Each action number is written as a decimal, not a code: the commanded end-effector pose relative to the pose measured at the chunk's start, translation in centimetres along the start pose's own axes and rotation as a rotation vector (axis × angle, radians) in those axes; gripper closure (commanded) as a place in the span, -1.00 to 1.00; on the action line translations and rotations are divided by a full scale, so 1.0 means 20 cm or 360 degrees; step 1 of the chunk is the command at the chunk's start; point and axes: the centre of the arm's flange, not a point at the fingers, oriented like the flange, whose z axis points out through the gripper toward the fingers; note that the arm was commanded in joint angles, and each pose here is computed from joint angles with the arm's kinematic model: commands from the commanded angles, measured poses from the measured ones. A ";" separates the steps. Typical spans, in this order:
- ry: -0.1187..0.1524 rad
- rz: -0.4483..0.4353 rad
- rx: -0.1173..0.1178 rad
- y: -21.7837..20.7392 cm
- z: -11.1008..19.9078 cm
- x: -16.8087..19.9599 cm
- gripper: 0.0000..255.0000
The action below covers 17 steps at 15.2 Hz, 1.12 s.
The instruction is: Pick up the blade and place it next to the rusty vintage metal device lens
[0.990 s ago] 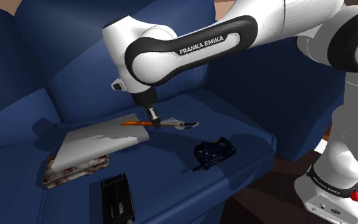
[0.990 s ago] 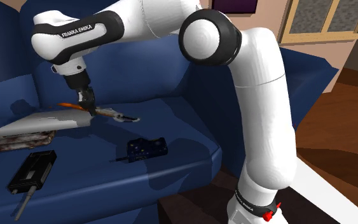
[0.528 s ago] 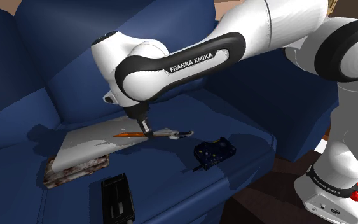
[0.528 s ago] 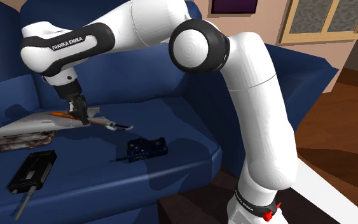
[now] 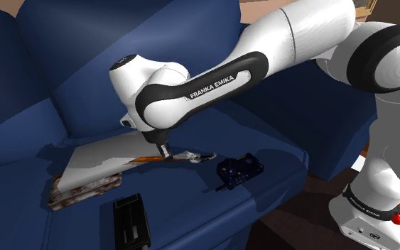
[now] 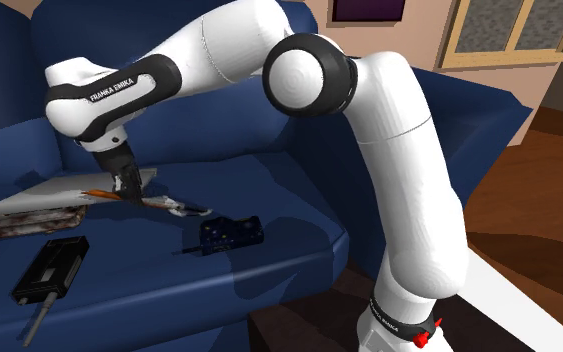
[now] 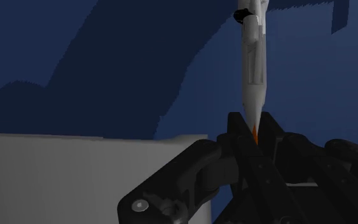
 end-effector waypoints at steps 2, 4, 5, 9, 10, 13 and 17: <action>0.0001 0.0000 -0.0001 0.00 0.08 0.01 1.00; 0.0001 0.0000 -0.0001 0.00 0.14 0.02 1.00; 0.0001 0.0000 -0.0001 0.00 0.16 0.03 1.00; 0.0001 0.0000 -0.0001 0.00 0.24 0.04 1.00; 0.0001 0.0000 -0.0001 0.00 0.24 0.04 1.00; 0.0001 0.0000 -0.0001 0.00 0.24 0.04 1.00; 0.0001 0.0000 -0.0001 0.00 0.24 0.04 -1.00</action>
